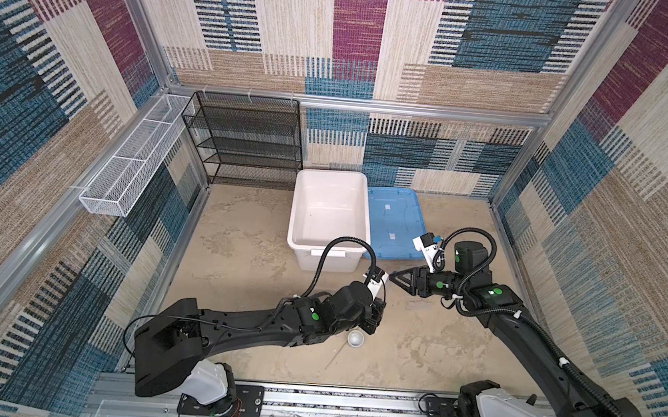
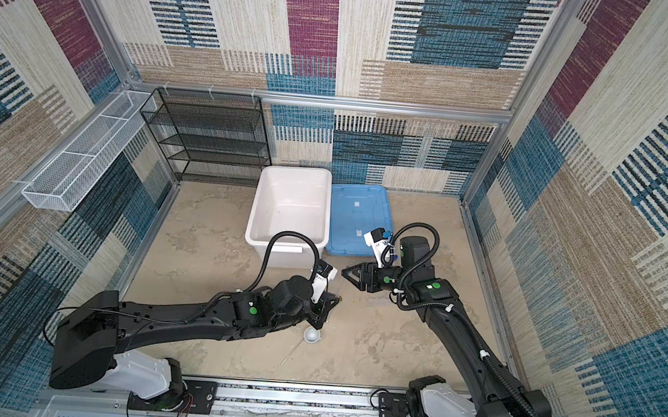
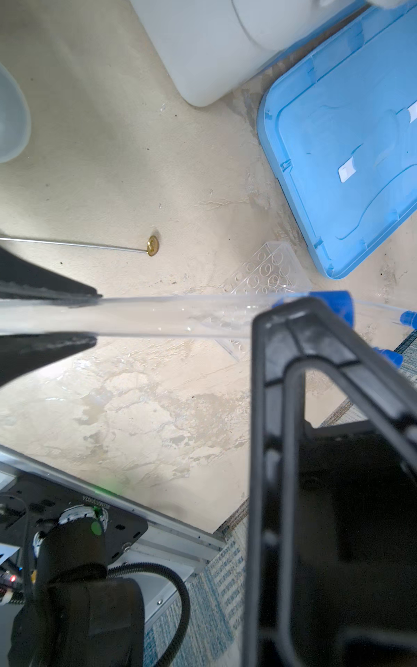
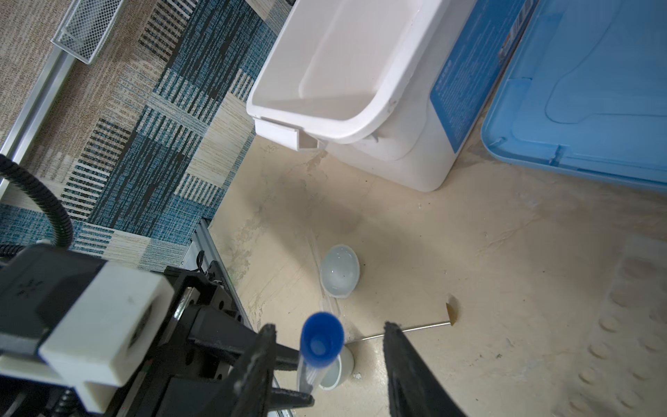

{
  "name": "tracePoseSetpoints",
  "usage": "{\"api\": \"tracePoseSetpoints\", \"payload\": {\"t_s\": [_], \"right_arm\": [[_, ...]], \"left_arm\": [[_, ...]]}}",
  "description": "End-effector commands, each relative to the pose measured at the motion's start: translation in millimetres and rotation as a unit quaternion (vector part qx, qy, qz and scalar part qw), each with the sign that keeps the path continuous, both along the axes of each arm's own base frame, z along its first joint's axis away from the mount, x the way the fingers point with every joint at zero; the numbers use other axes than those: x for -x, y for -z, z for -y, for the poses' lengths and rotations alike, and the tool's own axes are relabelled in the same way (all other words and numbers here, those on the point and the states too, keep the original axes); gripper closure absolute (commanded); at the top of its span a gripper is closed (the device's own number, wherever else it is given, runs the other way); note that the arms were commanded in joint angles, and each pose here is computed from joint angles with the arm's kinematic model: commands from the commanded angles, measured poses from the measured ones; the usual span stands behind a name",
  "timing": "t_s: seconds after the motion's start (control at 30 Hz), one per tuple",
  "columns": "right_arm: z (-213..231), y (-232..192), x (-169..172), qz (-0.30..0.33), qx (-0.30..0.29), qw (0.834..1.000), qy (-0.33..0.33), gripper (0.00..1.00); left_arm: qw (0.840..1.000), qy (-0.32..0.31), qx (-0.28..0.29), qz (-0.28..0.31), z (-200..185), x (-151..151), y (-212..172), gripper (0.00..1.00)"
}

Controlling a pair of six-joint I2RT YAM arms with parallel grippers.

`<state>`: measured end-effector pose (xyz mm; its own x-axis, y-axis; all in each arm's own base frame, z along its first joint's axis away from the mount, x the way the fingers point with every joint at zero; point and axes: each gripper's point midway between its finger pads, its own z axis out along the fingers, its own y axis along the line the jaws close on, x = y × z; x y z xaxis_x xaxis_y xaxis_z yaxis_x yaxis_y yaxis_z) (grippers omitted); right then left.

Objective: Organize the chemistry lab equipment
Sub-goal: 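Move the right gripper to the held tube's blue cap and close on it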

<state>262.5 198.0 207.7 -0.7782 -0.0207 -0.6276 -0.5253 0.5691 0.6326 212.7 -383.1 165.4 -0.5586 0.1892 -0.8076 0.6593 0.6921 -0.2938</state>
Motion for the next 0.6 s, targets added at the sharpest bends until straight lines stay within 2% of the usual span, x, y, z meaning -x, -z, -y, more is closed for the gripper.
{"api": "tracePoseSetpoints", "payload": {"t_s": [0.0,0.2,0.57], "right_arm": [[-3.3,-3.7,-1.8,0.014,-0.009,1.0,-0.009,0.56],[-3.5,0.1,-2.1,0.012,-0.011,1.0,-0.008,0.67],[-3.6,4.9,0.6,0.006,-0.01,1.0,-0.01,0.78]], "left_arm": [[1.0,0.006,0.007,0.011,3.7,-1.5,-3.0,0.9],[1.0,0.012,0.01,0.005,7.7,0.4,-0.8,0.9],[1.0,0.009,0.005,0.0,8.8,-0.9,4.0,0.9]]}}
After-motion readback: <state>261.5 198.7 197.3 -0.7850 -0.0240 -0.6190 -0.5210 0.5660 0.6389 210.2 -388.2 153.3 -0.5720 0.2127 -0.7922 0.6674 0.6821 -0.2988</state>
